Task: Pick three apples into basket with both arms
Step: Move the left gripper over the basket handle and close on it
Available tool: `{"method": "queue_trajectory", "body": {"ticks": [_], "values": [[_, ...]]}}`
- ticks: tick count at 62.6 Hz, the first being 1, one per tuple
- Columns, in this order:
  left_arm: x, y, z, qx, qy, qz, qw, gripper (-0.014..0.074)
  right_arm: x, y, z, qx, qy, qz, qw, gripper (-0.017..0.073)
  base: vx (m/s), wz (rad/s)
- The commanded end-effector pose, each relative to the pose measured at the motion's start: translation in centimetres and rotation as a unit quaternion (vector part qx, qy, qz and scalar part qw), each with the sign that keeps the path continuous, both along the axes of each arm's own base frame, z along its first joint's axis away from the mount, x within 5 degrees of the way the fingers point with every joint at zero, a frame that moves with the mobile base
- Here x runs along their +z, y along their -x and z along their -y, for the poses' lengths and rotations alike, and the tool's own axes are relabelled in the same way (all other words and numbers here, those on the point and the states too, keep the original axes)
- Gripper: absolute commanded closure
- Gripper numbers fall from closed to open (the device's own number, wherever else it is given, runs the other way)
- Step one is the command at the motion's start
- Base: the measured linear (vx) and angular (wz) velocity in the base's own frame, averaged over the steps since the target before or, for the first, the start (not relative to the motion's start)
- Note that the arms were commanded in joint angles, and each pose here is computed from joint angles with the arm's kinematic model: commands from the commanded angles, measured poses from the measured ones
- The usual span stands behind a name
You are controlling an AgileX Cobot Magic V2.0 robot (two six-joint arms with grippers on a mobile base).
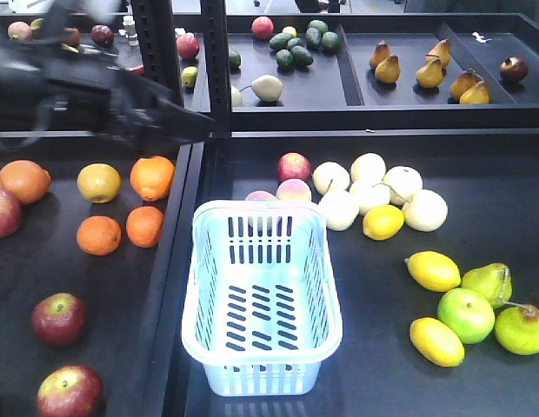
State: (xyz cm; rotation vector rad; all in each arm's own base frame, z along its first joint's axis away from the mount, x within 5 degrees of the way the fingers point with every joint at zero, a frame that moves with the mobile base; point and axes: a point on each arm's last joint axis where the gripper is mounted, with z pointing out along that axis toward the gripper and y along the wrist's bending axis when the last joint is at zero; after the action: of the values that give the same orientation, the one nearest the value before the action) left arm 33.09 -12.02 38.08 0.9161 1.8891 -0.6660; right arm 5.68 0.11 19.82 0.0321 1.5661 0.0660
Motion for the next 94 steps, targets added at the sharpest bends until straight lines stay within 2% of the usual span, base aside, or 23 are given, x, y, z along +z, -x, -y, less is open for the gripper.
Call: {"method": "queue_trajectory", "body": {"ticks": [1,9,17,39,48,53,94], "values": [[1.8,-1.1,1.8,-0.027,-0.002,0.047,0.999,-0.0003,0.3,0.1,0.0,-0.001,0.005,0.037,0.999,0.0564,0.0,0.0],[0.6,-3.5,3.1,-0.045,-0.041,0.054,0.997,0.0021,0.3,0.1,0.0,-0.001,0.005,0.037,0.999,0.0564,0.0,0.0],[-0.5,-4.8,3.5,-0.069,-0.074,0.046,0.994,0.0022,0.3,0.1,0.0,-0.001,0.005,0.037,0.999,0.0564,0.0,0.0],[-3.4,-5.9,4.1,-0.099,-0.08,0.0,0.992,0.0022,0.3,0.1,0.0,-0.001,0.005,0.037,0.999,0.0564,0.0,0.0],[-4.2,-6.3,4.6,-0.106,-0.054,-0.021,0.993,0.0022,0.3,0.1,0.0,-0.001,0.005,0.037,0.999,0.0564,0.0,0.0],[-4.8,-6.5,4.7,-0.112,-0.052,-0.029,0.992,0.0022,0.3,0.1,0.0,-0.001,0.005,0.037,0.999,0.0564,0.0,0.0],[-10.4,-8.7,5.3,-0.13,-0.072,-0.073,0.986,0.0022,0.3,0.1,0.0,-0.001,0.005,0.037,0.999,0.0564,0.0,0.0]]}}
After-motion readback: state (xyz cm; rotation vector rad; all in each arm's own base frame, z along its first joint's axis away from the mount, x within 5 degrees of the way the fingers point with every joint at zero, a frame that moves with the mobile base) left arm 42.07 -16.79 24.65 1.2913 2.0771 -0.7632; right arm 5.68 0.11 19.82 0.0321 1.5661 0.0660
